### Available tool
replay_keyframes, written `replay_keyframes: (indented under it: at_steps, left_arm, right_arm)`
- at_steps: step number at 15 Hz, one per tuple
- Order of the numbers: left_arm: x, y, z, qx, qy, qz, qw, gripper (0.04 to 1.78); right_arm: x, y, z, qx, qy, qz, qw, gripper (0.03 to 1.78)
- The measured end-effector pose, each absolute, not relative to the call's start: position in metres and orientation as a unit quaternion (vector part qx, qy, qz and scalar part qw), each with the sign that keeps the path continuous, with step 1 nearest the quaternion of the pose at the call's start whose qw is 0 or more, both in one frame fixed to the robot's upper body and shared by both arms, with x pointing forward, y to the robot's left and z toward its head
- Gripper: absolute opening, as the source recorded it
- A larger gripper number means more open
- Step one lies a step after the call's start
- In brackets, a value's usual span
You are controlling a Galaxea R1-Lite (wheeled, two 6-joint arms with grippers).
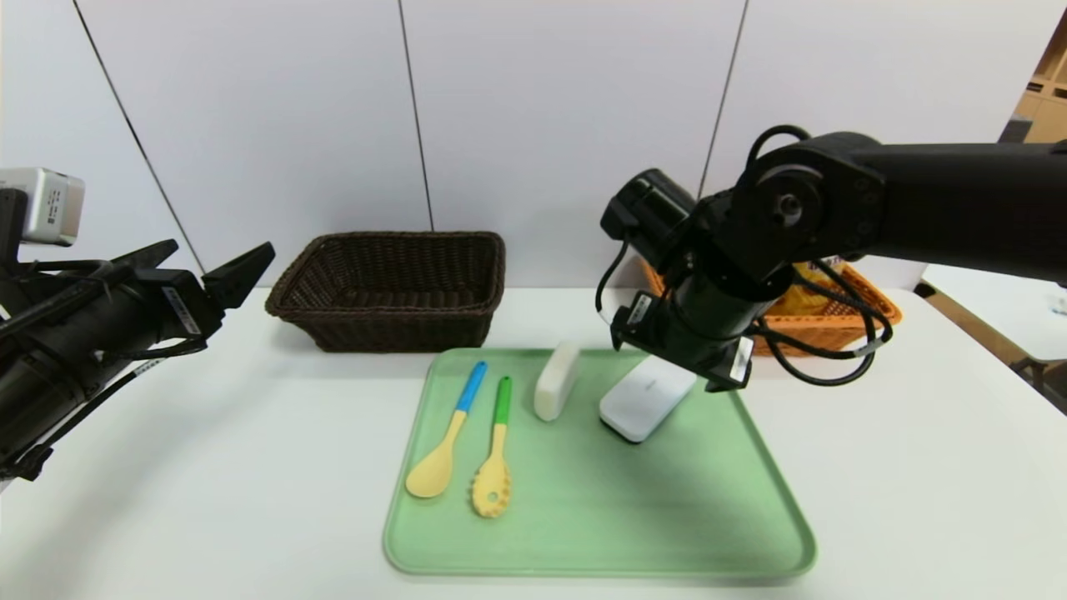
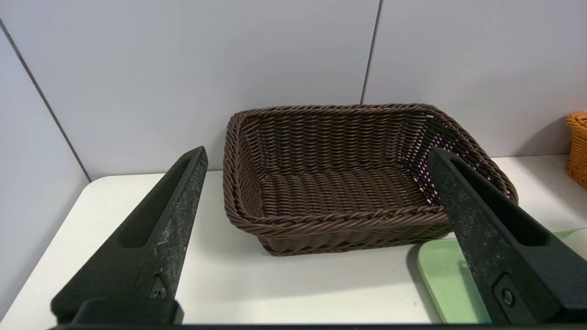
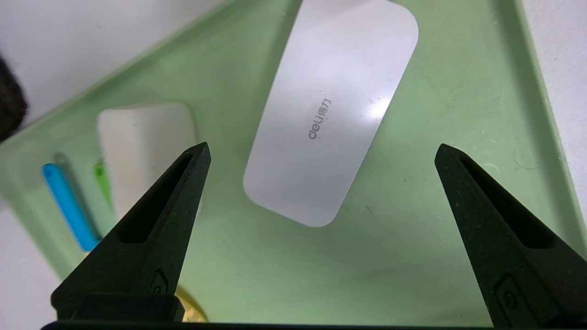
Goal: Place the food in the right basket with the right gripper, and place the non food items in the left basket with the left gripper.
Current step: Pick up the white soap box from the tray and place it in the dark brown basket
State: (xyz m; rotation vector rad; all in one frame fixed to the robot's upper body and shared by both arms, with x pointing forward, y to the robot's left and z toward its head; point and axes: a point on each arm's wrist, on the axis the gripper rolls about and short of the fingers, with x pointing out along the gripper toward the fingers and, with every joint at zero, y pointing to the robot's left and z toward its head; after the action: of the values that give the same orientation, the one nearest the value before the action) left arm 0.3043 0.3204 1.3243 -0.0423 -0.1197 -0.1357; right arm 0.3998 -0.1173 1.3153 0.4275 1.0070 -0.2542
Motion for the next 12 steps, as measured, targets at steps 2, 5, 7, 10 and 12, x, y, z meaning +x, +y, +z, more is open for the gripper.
replay_keyframes:
  at_steps: [2,5,7,10,12]
  left_arm:
    - [0.304,0.32,1.323,-0.021,-0.057,-0.068,0.996,1.69]
    - [0.304,0.32,1.322,-0.021,-0.055,-0.067,0.996,1.69]
    - [0.303,0.32,1.321,-0.021,-0.055,-0.068,0.996,1.69]
    - [0.303,0.32,1.322,-0.022,-0.056,-0.069,0.996,1.69]
    - [0.302,0.32,1.321,-0.022,-0.055,-0.069,0.996,1.69]
  right_arm:
    - [0.406,-0.114,1.303,0.198,0.486,-0.129,0.841,1.69]
    - [0.412,-0.111,1.29,0.198,0.494,-0.142,0.835,1.69]
    - [0.416,-0.11,1.283,0.194,0.498,-0.148,0.832,1.69]
    - [0.424,-0.11,1.273,0.196,0.497,-0.155,0.831,1.69]
    - [0.429,-0.112,1.27,0.202,0.492,-0.158,0.832,1.7]
